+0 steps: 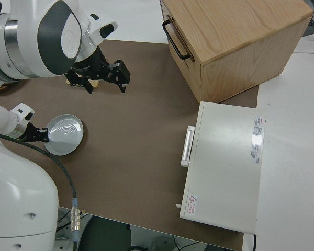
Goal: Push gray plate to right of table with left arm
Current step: 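Push the gray plate with the left gripper across the table toward the toaster oven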
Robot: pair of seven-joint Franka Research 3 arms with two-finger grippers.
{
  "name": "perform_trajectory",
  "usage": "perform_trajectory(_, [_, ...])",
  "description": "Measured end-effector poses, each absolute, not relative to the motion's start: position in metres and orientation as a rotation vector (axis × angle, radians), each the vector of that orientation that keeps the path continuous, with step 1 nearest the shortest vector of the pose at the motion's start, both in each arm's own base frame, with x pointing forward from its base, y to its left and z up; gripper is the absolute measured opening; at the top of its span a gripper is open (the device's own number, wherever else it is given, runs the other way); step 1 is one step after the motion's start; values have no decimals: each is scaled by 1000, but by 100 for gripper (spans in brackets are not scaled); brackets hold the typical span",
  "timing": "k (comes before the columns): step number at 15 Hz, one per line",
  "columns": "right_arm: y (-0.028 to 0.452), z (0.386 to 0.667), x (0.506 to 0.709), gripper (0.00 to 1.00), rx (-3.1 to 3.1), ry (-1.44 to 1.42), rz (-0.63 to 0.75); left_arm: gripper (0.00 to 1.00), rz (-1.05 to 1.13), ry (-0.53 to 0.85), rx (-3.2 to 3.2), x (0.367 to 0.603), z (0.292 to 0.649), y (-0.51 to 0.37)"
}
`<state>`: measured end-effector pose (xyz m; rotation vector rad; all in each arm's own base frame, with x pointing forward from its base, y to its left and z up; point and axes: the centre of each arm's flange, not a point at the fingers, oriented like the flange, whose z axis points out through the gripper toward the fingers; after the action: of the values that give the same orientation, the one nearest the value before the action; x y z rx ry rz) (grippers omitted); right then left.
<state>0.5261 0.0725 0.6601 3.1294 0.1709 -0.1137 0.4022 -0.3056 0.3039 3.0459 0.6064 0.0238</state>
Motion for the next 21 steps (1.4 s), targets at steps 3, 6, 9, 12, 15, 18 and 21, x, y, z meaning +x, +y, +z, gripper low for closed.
perform_trajectory(3, [73,660,526,99,3129,171,-114,4,-6,692,3033,393,304,-352])
perform_trajectory(6, [73,660,526,99,3129,171,-114,4,-24,777,3011,387,303,-399])
perform_trajectory(9, [73,660,526,99,3129,171,-114,4,-29,810,2982,388,303,-440])
perform_trajectory(12, [73,660,526,99,3129,171,-114,4,-12,827,2970,383,302,-475])
perform_trajectory(15, [73,660,526,99,3129,171,-114,4,7,830,2975,382,302,-489])
perform_trajectory(18, [73,660,526,99,3129,171,-114,7,2,834,2982,382,301,-490])
perform_trajectory(21, [73,660,526,99,3129,171,-114,25,-9,836,3011,383,298,-490])
